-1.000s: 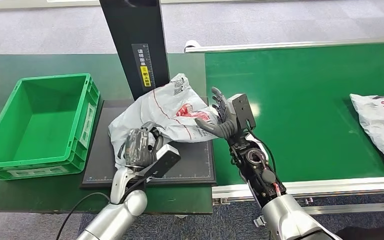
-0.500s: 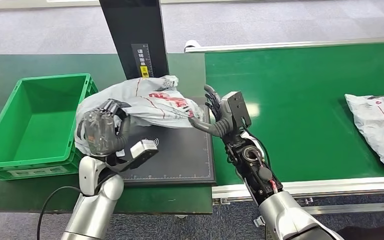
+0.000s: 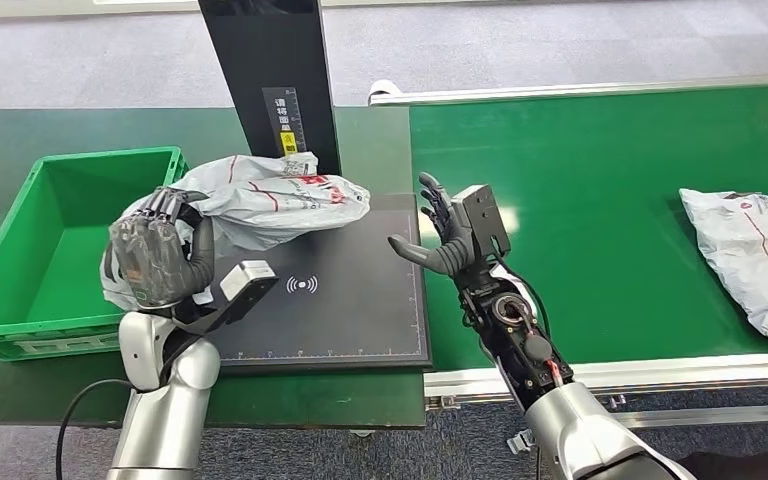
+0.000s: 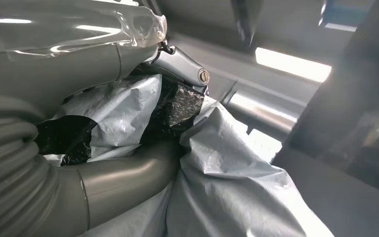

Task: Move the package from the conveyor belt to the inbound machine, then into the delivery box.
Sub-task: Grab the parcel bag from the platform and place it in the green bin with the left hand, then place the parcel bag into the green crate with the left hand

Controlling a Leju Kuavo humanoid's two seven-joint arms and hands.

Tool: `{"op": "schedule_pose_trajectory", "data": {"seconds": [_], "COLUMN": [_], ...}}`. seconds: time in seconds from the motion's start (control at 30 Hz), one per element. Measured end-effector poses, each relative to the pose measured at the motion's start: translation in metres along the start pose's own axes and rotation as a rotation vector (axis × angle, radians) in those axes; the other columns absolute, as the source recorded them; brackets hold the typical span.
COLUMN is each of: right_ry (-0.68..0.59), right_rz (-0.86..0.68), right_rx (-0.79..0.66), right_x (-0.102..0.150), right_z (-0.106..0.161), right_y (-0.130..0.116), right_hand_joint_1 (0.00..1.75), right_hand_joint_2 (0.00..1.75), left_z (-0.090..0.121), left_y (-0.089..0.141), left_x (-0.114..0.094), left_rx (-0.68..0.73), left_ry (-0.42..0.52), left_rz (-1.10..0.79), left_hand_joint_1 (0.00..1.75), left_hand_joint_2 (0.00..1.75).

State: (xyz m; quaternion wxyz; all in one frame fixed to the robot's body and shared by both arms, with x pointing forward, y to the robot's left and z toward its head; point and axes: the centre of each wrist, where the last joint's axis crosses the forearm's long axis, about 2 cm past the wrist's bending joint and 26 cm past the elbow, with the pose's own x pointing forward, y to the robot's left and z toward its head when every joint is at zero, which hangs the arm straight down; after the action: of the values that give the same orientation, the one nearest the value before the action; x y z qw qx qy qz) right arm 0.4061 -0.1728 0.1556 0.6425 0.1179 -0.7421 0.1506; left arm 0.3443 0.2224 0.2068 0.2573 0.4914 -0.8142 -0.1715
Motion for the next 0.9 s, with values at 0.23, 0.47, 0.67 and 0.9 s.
{"op": "schedule_pose_trajectory", "data": {"seconds": [0.23,0.47,0.67,0.9], "right_ry": [0.004,0.011,0.007,0.003], "right_rz": [-0.003,-0.002,0.016,0.046], "right_rx": [0.008,0.018,0.019,0.029], "right_x": [-0.003,-0.008,-0.011,-0.012], "right_z": [0.002,0.008,0.014,0.021], "right_y": [-0.003,0.000,0.004,0.004], "right_hand_joint_1": [0.00,0.00,0.00,0.00], "right_hand_joint_2": [1.75,1.75,1.75,1.75], "left_z": [-0.017,-0.038,-0.055,-0.047], "left_y": [0.025,0.060,0.078,0.063], "left_x": [-0.048,-0.092,-0.116,-0.154], "left_rx": [0.102,0.278,0.363,0.187], "left_ry": [-0.033,0.043,0.099,0.341], "left_rz": [-0.122,-0.193,-0.232,-0.347], "left_hand_joint_1": [1.75,1.75,1.75,1.75], "left_hand_joint_2": [1.75,1.75,1.75,1.75]}}
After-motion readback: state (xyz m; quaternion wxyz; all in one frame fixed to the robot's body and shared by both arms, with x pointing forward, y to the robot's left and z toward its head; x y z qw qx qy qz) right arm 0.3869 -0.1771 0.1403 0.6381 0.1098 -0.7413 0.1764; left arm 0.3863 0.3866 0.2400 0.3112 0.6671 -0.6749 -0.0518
